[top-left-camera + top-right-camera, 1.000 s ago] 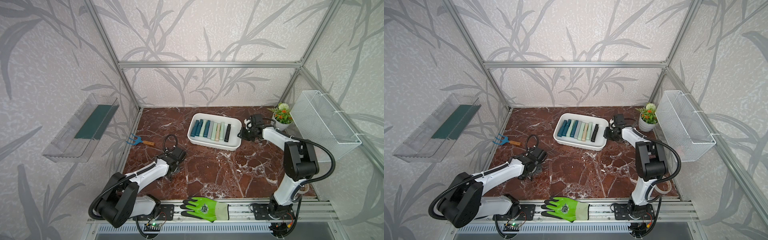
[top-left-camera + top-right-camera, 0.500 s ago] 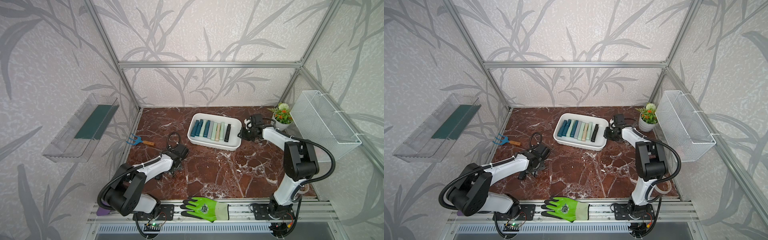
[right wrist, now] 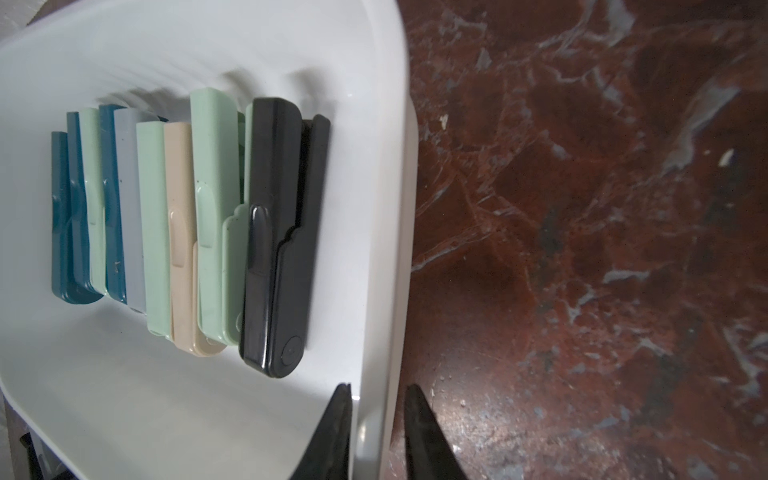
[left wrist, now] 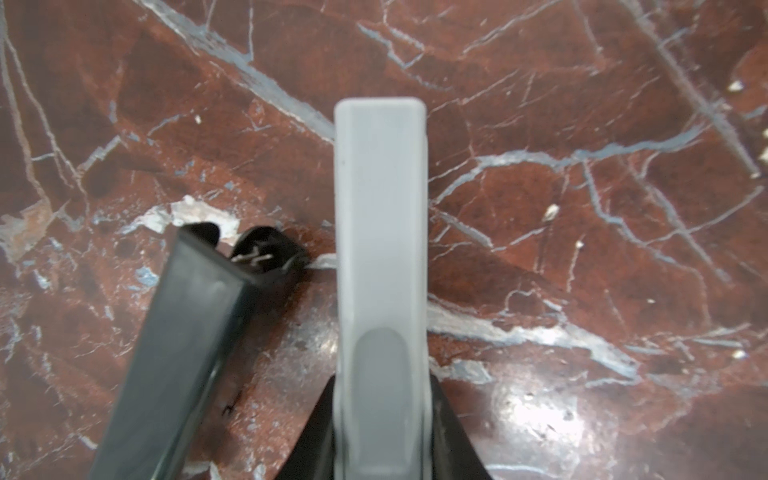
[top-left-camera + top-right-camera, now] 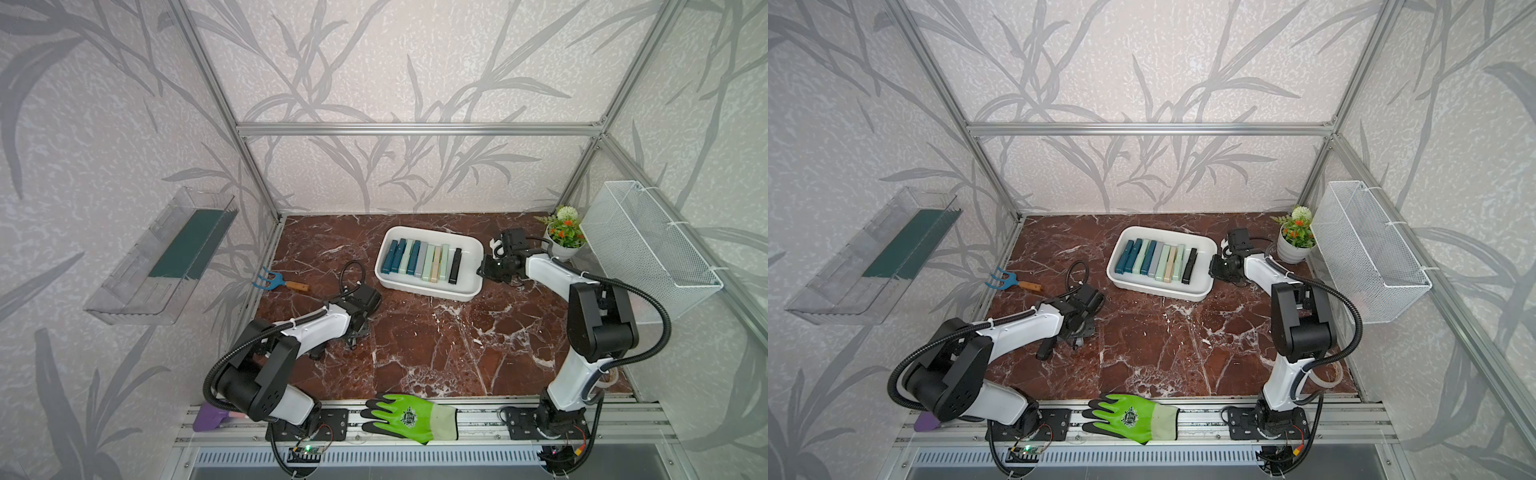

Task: Put the pruning pliers into the storage box
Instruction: Pick up the pruning pliers from the center of the board.

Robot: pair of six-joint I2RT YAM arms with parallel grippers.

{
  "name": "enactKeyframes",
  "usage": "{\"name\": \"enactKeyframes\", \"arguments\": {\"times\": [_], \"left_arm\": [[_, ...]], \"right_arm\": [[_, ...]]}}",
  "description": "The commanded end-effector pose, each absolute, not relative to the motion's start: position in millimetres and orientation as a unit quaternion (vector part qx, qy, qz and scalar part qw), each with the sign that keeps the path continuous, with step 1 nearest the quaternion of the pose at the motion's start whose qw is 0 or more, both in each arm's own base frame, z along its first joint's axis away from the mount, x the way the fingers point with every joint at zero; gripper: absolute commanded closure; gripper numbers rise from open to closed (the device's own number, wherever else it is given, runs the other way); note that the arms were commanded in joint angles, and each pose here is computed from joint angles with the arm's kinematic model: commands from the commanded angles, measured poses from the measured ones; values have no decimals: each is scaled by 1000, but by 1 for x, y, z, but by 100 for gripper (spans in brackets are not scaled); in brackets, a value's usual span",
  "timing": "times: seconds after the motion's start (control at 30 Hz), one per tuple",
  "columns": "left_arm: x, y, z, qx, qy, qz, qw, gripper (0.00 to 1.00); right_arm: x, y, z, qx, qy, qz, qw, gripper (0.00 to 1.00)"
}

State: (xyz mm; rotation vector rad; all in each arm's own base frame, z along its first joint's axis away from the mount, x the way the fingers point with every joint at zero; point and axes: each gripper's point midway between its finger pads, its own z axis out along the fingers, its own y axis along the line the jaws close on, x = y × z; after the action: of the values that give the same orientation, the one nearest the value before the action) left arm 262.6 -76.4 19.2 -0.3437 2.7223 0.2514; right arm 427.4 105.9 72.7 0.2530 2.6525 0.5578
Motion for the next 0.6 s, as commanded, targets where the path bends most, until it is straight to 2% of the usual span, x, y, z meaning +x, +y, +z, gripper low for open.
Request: {"name": "enactKeyframes", "arguments": {"times": [0.0,0.13,0.27,0.57], "left_arm": [[274,-83,25,-110,969,87,205,81],[279,-93,34,-99,969,68,217,87],[289,-105,59,-81,966,52,242,90],[310,-127,131,-41,954,33,294,90]], "right_arm": [[428,102,75,90,956,189,206,76],[427,103,73,90,956,191,203,76],[427,102,72,91,956,191,202,76],[429,106,74,90,954,201,205,76]]}}
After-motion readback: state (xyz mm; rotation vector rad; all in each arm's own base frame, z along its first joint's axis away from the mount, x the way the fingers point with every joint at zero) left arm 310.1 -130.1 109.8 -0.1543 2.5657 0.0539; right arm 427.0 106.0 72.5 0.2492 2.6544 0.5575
